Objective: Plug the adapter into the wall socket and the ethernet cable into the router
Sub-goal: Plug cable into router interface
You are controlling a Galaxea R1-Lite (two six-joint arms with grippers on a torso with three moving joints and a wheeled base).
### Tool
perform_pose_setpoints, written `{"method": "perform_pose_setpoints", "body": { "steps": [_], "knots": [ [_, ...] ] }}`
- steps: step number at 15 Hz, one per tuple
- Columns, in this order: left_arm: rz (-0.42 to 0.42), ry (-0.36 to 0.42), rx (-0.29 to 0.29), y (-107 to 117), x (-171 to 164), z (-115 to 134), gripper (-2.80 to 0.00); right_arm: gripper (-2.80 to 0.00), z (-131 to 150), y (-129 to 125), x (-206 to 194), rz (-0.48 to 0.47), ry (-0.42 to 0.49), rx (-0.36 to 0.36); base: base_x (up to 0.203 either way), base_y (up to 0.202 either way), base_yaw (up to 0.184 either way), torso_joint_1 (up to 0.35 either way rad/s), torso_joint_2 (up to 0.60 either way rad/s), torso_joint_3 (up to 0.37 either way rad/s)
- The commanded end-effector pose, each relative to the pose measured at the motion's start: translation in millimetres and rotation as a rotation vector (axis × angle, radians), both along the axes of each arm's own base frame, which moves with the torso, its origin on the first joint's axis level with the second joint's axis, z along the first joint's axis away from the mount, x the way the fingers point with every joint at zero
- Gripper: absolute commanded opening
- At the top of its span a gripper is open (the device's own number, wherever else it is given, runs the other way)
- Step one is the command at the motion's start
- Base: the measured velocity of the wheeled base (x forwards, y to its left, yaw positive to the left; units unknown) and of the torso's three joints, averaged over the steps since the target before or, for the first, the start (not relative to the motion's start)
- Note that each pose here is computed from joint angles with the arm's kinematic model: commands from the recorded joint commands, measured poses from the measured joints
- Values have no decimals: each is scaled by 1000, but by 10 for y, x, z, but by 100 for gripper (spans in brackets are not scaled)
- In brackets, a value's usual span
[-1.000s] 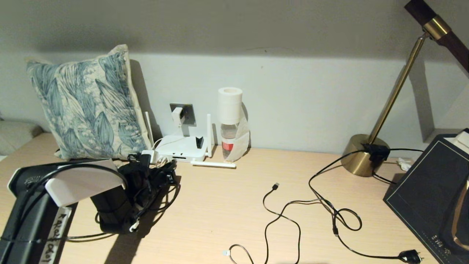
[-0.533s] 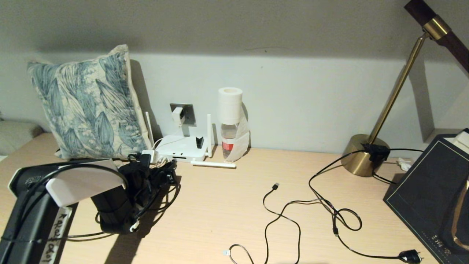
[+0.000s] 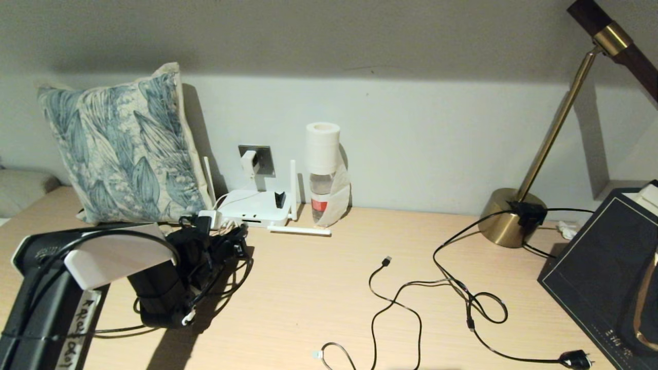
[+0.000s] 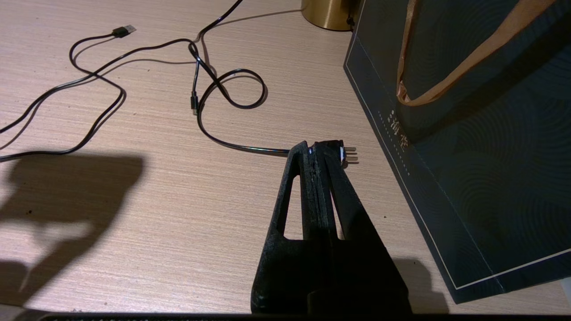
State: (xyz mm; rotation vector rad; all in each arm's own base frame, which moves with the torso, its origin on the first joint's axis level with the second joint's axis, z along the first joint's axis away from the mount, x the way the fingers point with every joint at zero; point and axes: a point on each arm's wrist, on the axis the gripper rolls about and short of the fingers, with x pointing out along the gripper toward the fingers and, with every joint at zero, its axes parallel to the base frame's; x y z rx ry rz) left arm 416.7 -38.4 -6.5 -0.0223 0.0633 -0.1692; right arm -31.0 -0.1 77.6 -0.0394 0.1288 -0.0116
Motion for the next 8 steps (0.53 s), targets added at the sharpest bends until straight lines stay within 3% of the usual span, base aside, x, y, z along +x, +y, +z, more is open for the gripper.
{"method": "perform_pose_setpoints", "body": {
  "steps": [1, 8],
  "knots": [
    [0, -4, -1, 0, -3, 0, -280, -280, -1, 0, 0, 0, 1, -1, 0, 0, 0, 0, 0, 0],
    [0, 13, 1, 4, -47, -10, -280, -280, 0, 0, 1, 0, 2, -1, 0, 0, 0, 0, 0, 0]
  ]
}}
